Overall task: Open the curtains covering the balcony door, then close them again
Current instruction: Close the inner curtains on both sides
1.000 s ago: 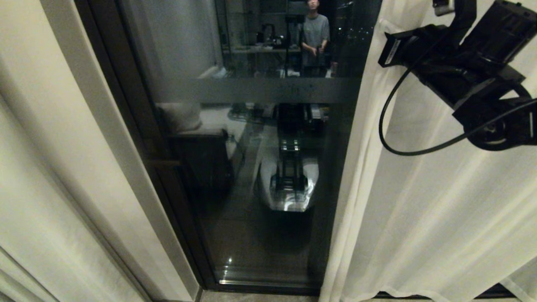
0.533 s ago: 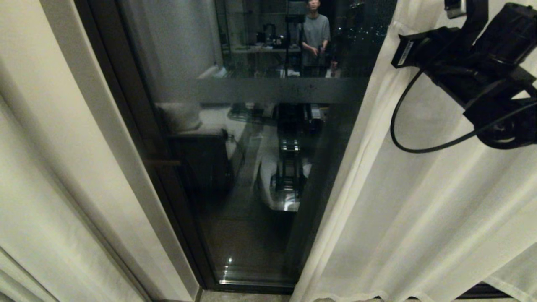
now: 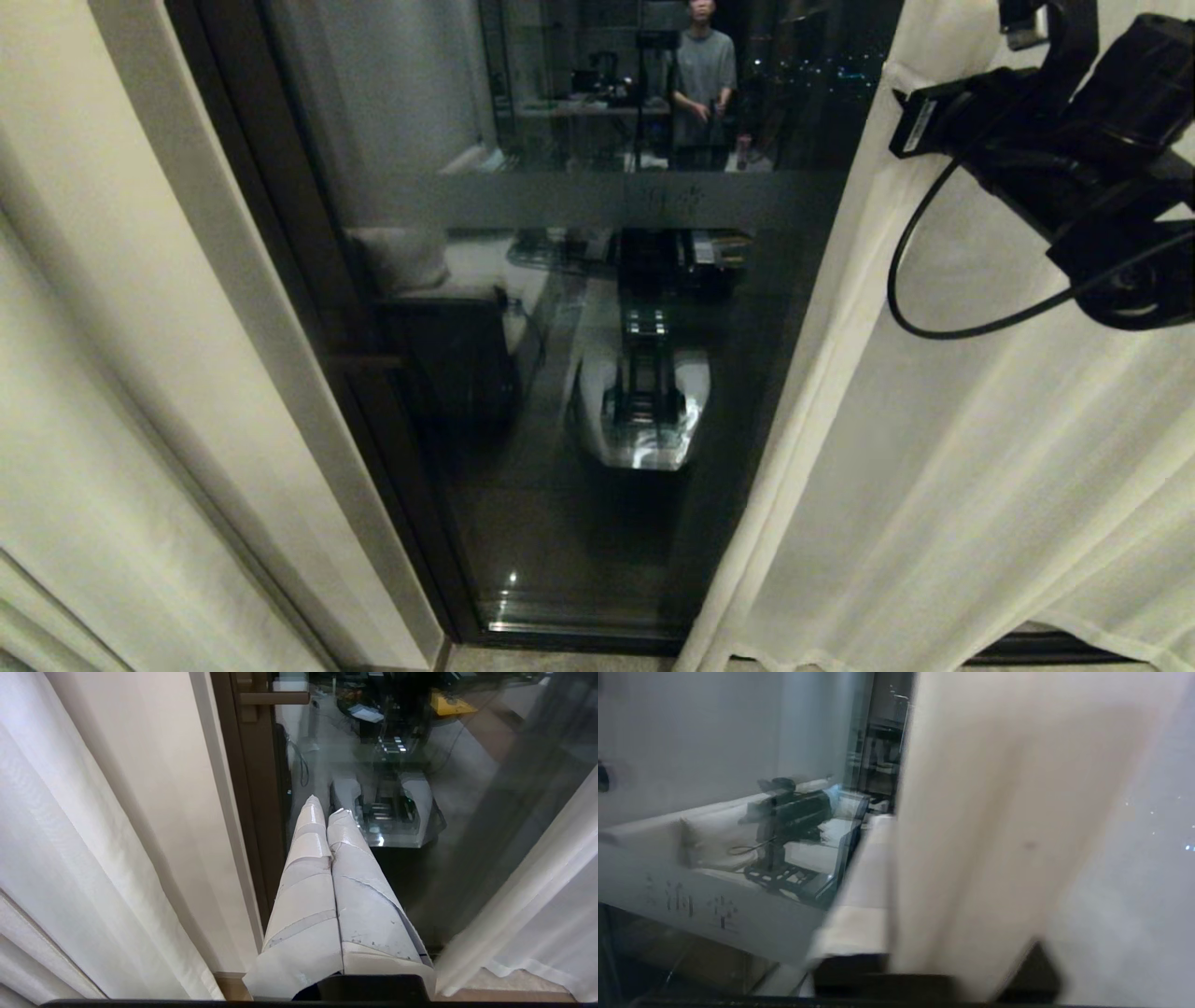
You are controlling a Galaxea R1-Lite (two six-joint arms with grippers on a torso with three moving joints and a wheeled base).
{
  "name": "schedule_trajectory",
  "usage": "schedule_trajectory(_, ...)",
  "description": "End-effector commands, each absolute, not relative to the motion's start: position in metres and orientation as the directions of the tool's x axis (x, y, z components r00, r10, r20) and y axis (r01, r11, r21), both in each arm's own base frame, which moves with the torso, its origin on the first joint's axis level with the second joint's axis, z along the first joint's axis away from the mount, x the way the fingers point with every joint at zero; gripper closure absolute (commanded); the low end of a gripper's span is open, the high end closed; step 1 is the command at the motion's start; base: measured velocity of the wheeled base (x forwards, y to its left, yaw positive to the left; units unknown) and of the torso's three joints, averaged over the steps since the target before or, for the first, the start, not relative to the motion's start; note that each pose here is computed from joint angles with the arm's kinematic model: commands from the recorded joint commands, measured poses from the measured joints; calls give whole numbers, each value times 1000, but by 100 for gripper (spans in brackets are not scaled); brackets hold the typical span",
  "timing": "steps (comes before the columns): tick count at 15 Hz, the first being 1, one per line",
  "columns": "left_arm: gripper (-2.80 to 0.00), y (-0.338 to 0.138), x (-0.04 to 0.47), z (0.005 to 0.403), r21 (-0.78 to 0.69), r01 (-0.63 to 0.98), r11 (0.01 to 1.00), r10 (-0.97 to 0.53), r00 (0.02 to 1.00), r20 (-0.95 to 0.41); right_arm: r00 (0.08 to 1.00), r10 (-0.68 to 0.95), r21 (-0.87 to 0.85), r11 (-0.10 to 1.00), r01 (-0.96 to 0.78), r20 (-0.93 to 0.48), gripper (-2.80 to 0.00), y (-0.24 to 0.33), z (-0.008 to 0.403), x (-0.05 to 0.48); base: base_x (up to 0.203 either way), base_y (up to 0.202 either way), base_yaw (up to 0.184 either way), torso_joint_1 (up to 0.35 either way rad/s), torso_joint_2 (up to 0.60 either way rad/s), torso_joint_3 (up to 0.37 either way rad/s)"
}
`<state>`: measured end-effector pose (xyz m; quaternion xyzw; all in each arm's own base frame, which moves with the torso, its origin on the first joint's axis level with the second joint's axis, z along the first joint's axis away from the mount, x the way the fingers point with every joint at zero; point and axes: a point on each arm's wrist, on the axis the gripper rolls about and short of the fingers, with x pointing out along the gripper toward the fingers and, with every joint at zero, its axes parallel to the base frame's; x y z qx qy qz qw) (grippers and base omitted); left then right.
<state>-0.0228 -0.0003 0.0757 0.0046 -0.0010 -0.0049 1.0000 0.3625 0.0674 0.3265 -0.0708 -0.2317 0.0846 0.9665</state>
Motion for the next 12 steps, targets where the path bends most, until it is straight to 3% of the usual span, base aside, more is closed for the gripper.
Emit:
schedule_trajectory(1, 0, 0, -23, 76, 9, 9, 1000, -9, 1000, 3, 869, 192, -176, 977, -124, 457, -280, 65, 334, 354, 0, 0, 0, 0, 0, 0)
schedule_trajectory(6, 0, 0, -23, 76, 9, 9, 1000, -9, 1000, 3, 876, 169, -176, 980, -98, 453, -280, 46, 350, 300, 0, 0, 0, 0, 0, 0)
schedule_trajectory(12, 0, 0, -23, 76, 9, 9, 1000, -9, 1000, 3, 906, 130, -175, 983, -63, 403, -280, 16, 313, 145, 0, 0, 0, 0, 0, 0)
